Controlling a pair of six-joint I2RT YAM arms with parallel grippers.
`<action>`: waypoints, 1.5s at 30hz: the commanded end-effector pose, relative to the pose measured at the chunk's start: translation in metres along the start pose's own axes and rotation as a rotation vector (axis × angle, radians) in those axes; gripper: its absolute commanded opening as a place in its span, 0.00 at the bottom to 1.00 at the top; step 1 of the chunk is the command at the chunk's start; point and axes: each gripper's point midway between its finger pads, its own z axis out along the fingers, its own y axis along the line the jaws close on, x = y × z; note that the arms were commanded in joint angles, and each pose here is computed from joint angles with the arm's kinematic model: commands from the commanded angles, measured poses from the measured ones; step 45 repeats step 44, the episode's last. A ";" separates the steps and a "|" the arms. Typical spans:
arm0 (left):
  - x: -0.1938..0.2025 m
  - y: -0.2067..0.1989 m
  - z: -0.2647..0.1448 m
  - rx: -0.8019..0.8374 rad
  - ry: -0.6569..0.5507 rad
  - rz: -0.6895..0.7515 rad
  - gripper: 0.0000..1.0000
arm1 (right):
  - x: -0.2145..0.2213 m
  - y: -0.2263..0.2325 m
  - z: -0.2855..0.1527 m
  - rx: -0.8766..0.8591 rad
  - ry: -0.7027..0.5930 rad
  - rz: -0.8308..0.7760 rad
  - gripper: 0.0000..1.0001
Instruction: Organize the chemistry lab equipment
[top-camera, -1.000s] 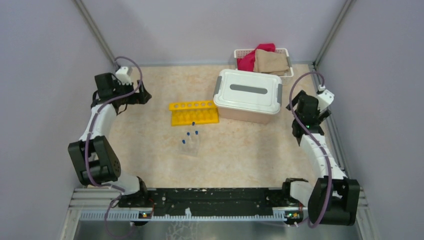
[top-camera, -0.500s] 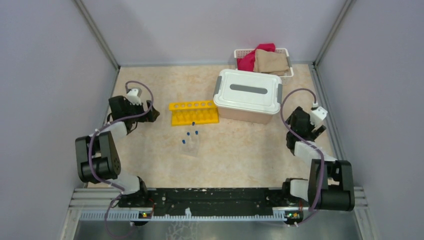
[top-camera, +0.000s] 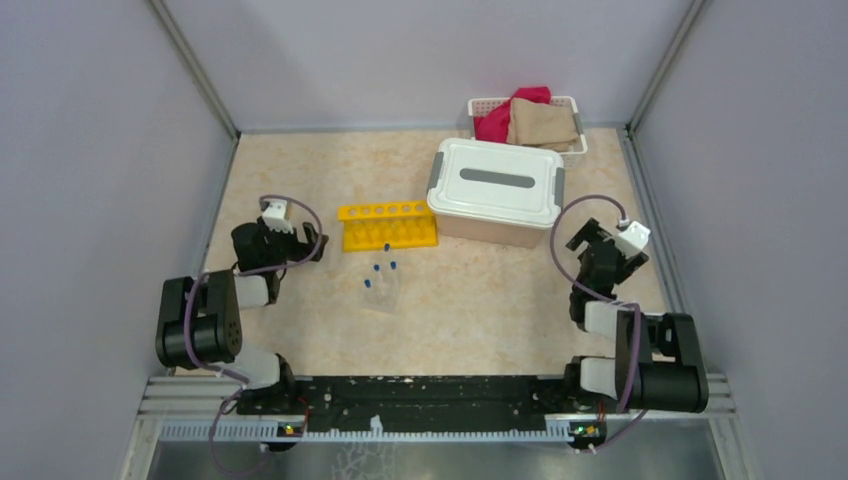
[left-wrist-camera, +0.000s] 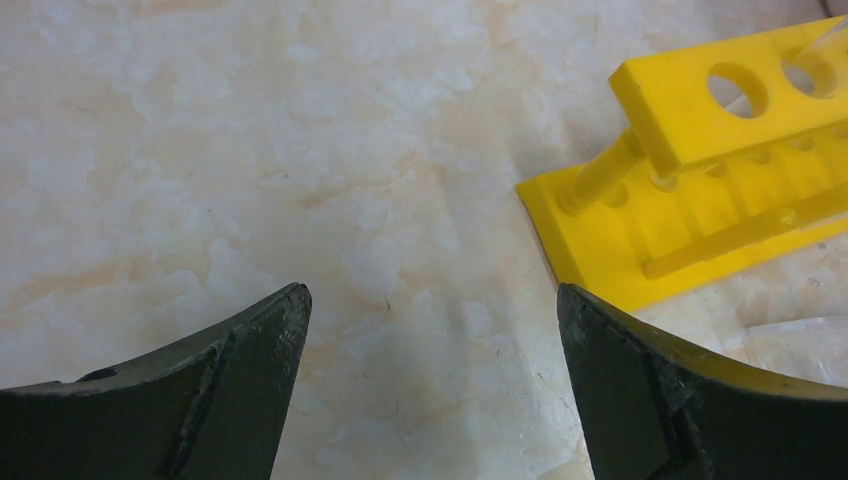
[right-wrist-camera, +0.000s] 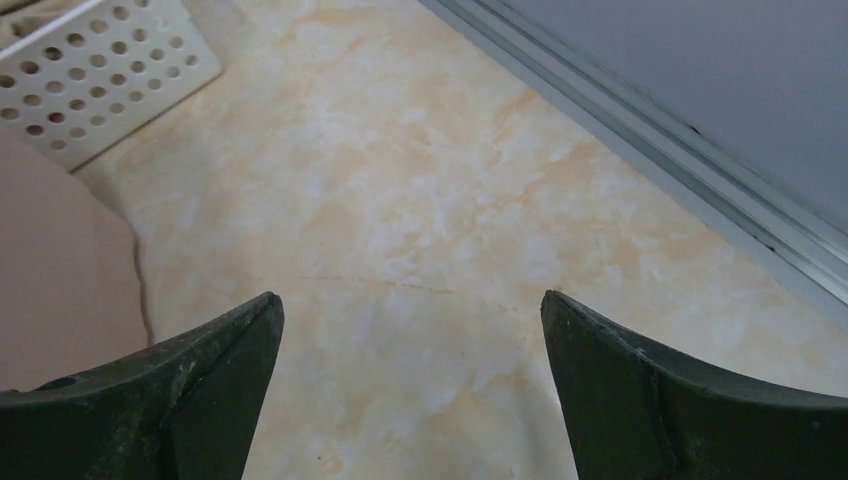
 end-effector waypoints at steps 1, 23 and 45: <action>-0.039 -0.005 -0.001 -0.006 -0.196 0.067 0.99 | -0.027 0.043 0.000 -0.222 -0.109 -0.051 0.99; -0.027 -0.013 0.000 -0.093 -0.234 0.150 0.99 | -0.011 0.072 -0.011 -0.355 -0.167 -0.167 0.99; -0.027 -0.013 0.001 -0.100 -0.232 0.151 0.99 | -0.010 0.073 -0.010 -0.361 -0.161 -0.175 0.99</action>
